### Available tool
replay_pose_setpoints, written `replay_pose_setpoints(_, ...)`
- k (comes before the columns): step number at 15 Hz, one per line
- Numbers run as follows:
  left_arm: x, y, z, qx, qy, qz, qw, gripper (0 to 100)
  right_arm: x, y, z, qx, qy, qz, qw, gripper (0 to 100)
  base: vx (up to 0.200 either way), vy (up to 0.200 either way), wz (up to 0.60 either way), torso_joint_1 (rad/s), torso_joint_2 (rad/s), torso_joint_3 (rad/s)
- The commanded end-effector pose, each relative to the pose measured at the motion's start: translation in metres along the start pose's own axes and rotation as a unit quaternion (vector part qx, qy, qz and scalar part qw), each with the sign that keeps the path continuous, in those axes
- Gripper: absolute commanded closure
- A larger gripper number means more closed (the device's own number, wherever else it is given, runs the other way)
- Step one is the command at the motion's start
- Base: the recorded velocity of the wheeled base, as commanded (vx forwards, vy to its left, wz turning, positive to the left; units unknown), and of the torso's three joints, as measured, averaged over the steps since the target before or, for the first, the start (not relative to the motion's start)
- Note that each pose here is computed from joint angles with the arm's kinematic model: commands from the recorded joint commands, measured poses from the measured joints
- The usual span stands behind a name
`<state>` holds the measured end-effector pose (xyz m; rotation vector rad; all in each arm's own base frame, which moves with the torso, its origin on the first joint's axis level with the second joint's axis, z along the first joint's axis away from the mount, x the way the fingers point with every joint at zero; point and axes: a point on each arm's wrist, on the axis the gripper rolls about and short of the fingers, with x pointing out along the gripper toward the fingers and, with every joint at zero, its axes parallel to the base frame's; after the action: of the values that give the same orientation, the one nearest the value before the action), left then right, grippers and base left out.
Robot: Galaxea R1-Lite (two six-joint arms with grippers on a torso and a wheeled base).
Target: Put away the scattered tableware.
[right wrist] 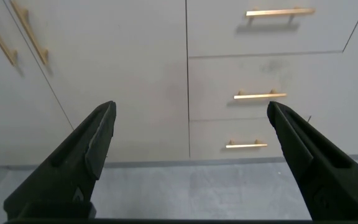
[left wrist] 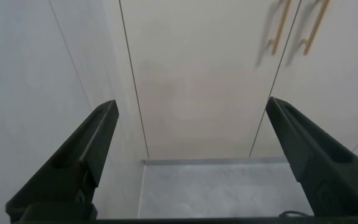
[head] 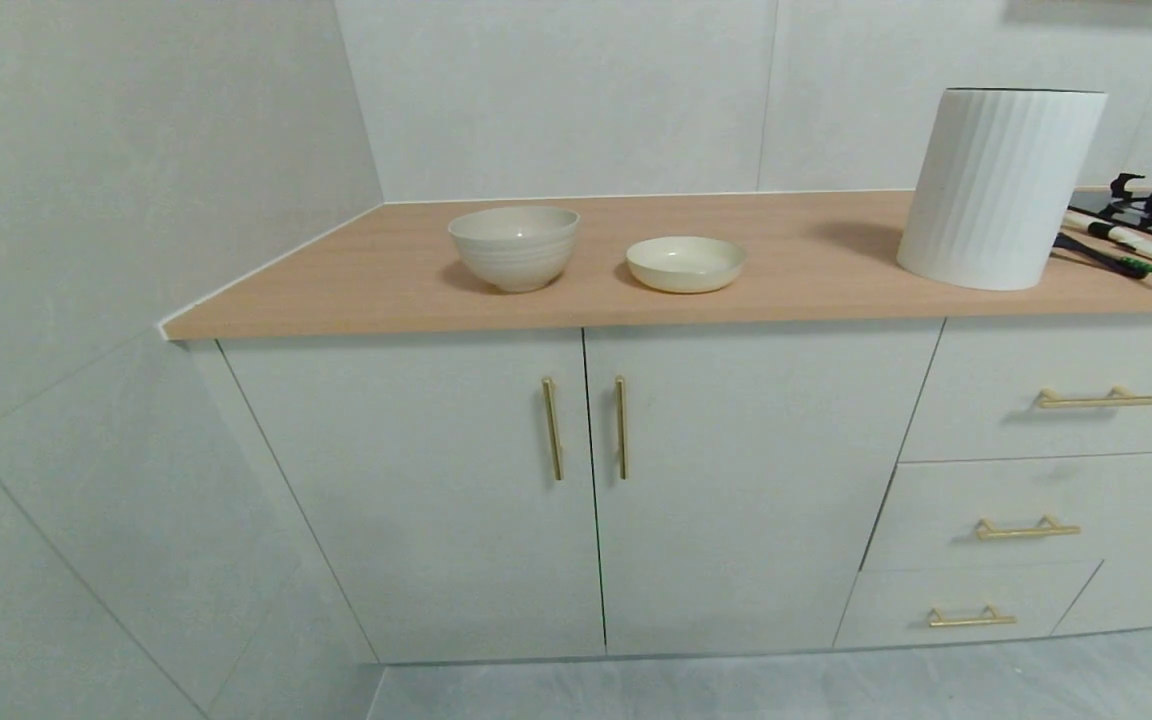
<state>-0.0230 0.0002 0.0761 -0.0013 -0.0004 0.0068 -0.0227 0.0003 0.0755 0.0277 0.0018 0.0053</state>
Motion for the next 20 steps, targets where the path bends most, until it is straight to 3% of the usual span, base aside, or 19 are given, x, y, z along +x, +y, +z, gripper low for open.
replay_pose_setpoints(1,0.0001,0.0,0.0,0.0,0.001,0.0,1.0,0,0.0,0.0,0.0,0.0,0.0,0.0,1.0,0,0.0,0.0,0.0,-0.11,0.45,0.339)
replay_pose_setpoints(5,0.0001,0.0,0.0,0.0,0.001,0.0,1.0,0,0.0,0.0,0.0,0.0,0.0,0.0,1.0,0,0.0,0.0,0.0,-0.054,0.3,0.225)
replay_pose_setpoints(20,0.0001,0.0,0.0,0.0,0.001,0.0,1.0,0,0.0001,0.0,0.0,0.0,0.001,0.0,1.0,0,0.0,0.0,0.0,-0.002,0.01,0.002)
